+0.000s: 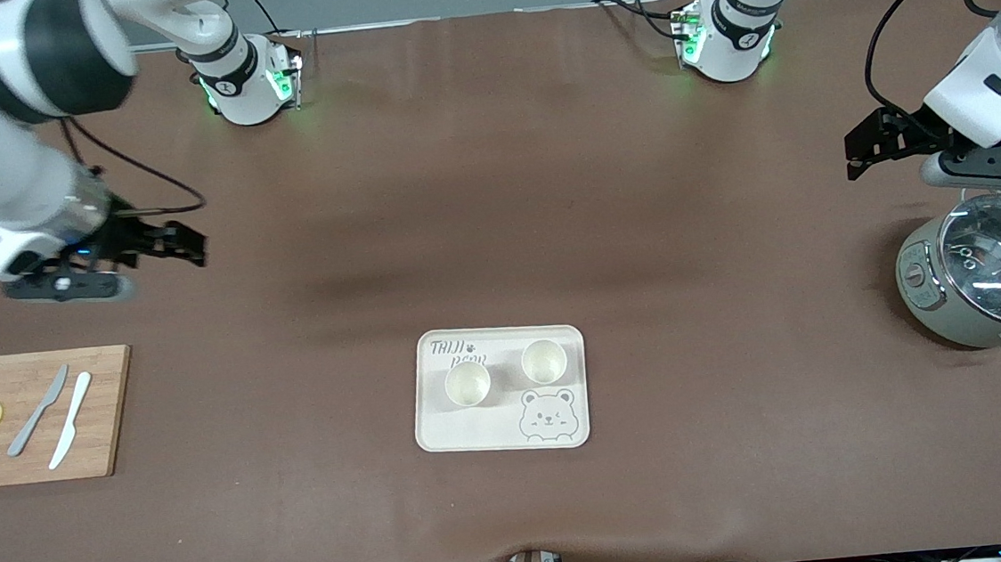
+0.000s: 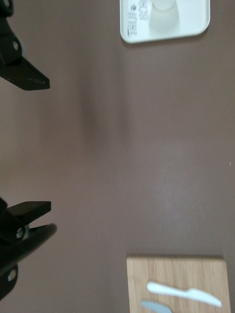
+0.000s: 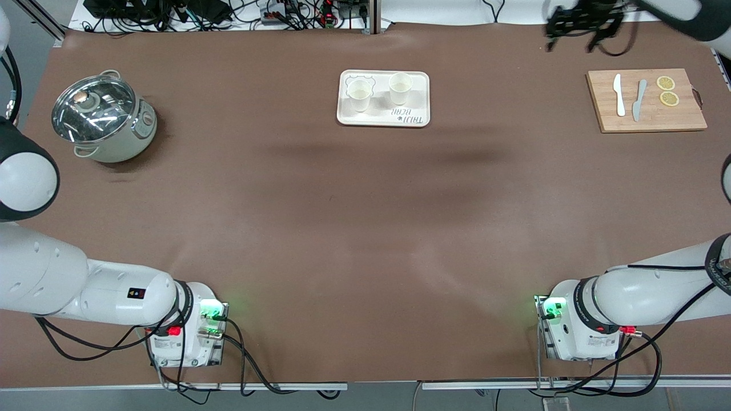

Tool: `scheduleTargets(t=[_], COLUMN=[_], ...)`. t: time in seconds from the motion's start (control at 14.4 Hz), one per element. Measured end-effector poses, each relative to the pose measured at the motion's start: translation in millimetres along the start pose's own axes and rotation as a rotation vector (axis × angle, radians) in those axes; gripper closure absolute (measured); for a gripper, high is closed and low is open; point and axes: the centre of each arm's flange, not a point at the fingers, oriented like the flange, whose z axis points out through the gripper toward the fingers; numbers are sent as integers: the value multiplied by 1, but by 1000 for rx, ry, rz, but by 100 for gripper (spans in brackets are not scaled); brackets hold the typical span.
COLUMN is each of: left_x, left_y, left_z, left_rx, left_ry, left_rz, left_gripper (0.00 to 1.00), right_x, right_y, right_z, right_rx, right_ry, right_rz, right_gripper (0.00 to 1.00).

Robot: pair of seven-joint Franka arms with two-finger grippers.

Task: Place white IKEA cup upright on tray with both arms
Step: 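Lift the right gripper off the cup and withdraw it from the tray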

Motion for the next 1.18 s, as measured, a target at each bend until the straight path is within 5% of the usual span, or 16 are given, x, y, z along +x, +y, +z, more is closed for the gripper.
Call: scheduleTargets(t=[0.28,0.56,1.18], left_x=[0,0,0], left_y=[0,0,-2], left_z=[0,0,1], left_rx=[0,0,0], left_ry=[0,0,-1], left_rz=[0,0,-4], left_gripper=[0,0,0], right_x=[5,13,24], right_y=[72,79,89], right_z=[-2,7,30], right_rx=[7,-30,-33], right_ry=[28,60,42], right_rz=[-10,-16,1], right_gripper=[0,0,0])
